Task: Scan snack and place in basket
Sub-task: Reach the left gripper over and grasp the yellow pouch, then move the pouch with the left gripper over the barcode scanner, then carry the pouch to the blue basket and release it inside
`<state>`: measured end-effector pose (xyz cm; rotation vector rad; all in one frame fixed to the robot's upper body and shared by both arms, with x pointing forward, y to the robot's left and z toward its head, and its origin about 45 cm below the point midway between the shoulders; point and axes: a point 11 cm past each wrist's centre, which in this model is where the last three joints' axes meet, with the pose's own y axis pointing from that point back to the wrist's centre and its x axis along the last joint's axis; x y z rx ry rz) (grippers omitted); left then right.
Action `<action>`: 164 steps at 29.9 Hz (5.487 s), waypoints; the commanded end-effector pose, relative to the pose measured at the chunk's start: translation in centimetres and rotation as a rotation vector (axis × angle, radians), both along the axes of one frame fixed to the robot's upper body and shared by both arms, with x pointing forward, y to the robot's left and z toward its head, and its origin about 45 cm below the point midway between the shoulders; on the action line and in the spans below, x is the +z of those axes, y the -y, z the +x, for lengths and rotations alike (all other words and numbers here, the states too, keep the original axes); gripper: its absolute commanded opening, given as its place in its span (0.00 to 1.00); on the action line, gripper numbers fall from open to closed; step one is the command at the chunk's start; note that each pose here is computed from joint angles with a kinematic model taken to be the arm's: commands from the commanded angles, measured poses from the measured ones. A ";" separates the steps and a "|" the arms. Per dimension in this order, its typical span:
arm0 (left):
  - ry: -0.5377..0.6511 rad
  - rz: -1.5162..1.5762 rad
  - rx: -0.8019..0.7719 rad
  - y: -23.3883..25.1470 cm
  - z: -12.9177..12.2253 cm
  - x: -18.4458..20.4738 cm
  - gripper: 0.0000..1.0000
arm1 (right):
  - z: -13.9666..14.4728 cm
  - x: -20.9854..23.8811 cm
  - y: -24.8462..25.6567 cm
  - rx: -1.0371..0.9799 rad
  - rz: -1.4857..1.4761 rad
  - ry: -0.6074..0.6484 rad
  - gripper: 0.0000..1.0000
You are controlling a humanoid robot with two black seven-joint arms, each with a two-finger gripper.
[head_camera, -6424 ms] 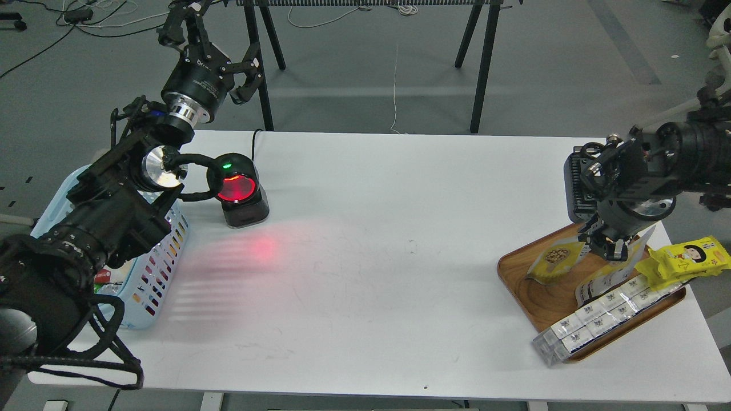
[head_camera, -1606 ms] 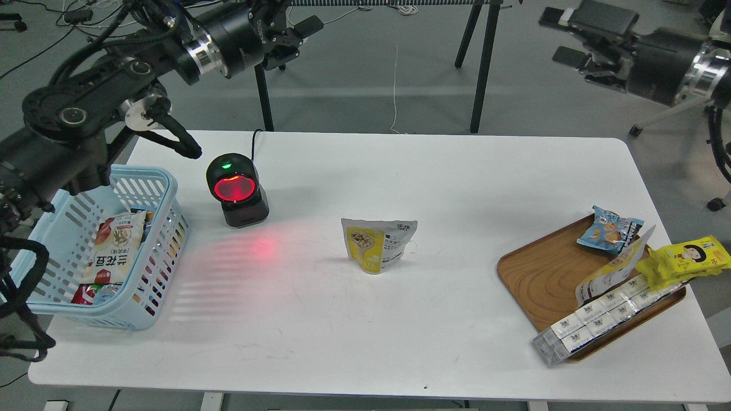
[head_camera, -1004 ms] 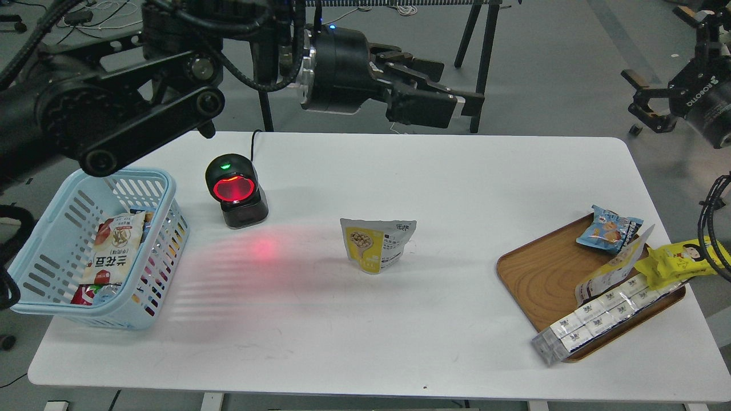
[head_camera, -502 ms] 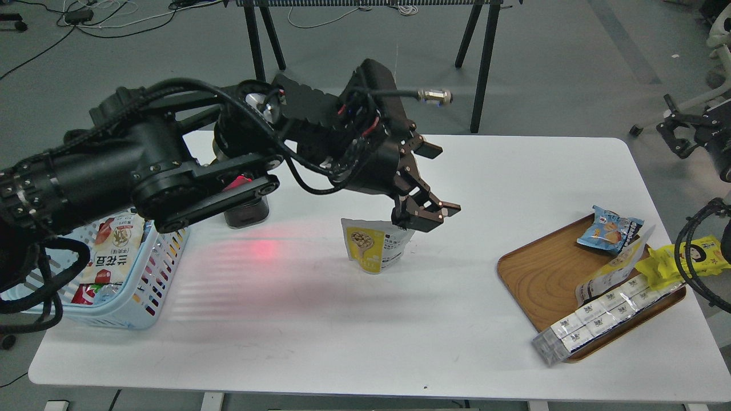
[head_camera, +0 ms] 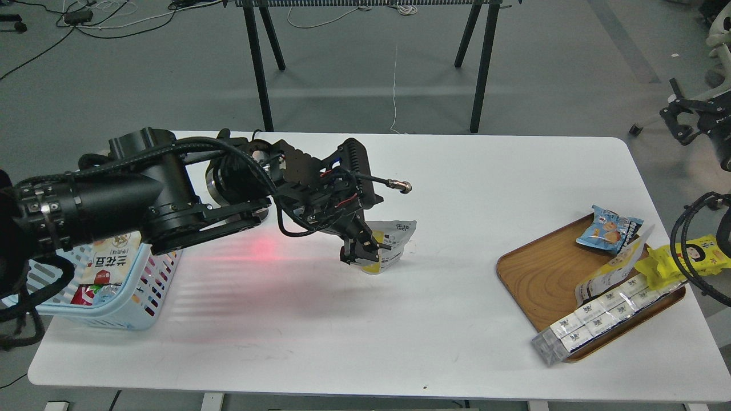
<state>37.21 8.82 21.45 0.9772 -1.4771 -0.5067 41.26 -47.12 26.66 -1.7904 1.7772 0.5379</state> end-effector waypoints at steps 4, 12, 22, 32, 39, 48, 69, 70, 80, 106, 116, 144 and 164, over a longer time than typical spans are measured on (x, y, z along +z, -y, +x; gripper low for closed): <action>0.014 -0.016 0.005 -0.2 0.4 0.0 0.65 | 0.6 0.6 0.2 0.002 -0.051 0.013 0.99; -0.004 -0.004 0.037 -0.7 0.9 -1.2 0.65 | 0.7 0.7 0.3 0.002 -0.059 0.015 0.99; 0.006 -0.005 0.052 -0.7 1.4 -1.4 0.43 | 0.5 0.8 0.6 0.003 -0.078 0.012 0.99; 0.001 -0.007 0.043 -0.4 1.2 -1.4 0.19 | 0.6 0.9 1.1 -0.007 -0.109 0.011 0.99; -0.004 -0.006 0.040 -0.3 1.0 -1.5 0.07 | 0.5 0.9 1.2 -0.008 -0.109 0.011 0.99; -0.006 -0.034 0.013 -1.0 0.1 -0.5 0.01 | 0.5 1.1 1.6 -0.017 -0.115 0.014 0.99; 0.025 -0.045 0.208 -18.8 -1.9 4.4 0.01 | 0.7 1.4 1.5 -0.018 -0.106 0.026 0.99; 0.026 -0.040 0.222 -19.5 -1.9 4.3 0.01 | 0.7 1.4 1.5 -0.020 -0.107 0.026 0.99; 0.035 -0.043 0.234 -20.1 -1.8 4.3 0.01 | 0.7 1.5 1.4 -0.017 -0.105 0.027 0.99; 0.033 -0.039 0.230 -20.1 -1.7 4.8 0.01 | 0.8 1.5 1.3 -0.015 -0.104 0.029 0.99; 0.095 -0.060 0.227 -21.4 -3.2 8.2 0.01 | 0.7 1.4 1.4 -0.017 -0.104 0.027 0.99; 0.288 0.073 0.494 -37.4 -8.4 13.3 0.01 | 0.8 1.5 1.2 -0.017 -0.096 0.032 0.99; 0.222 0.119 0.533 -40.9 -11.4 10.3 0.12 | 1.2 0.6 0.6 -0.015 -0.088 0.025 0.99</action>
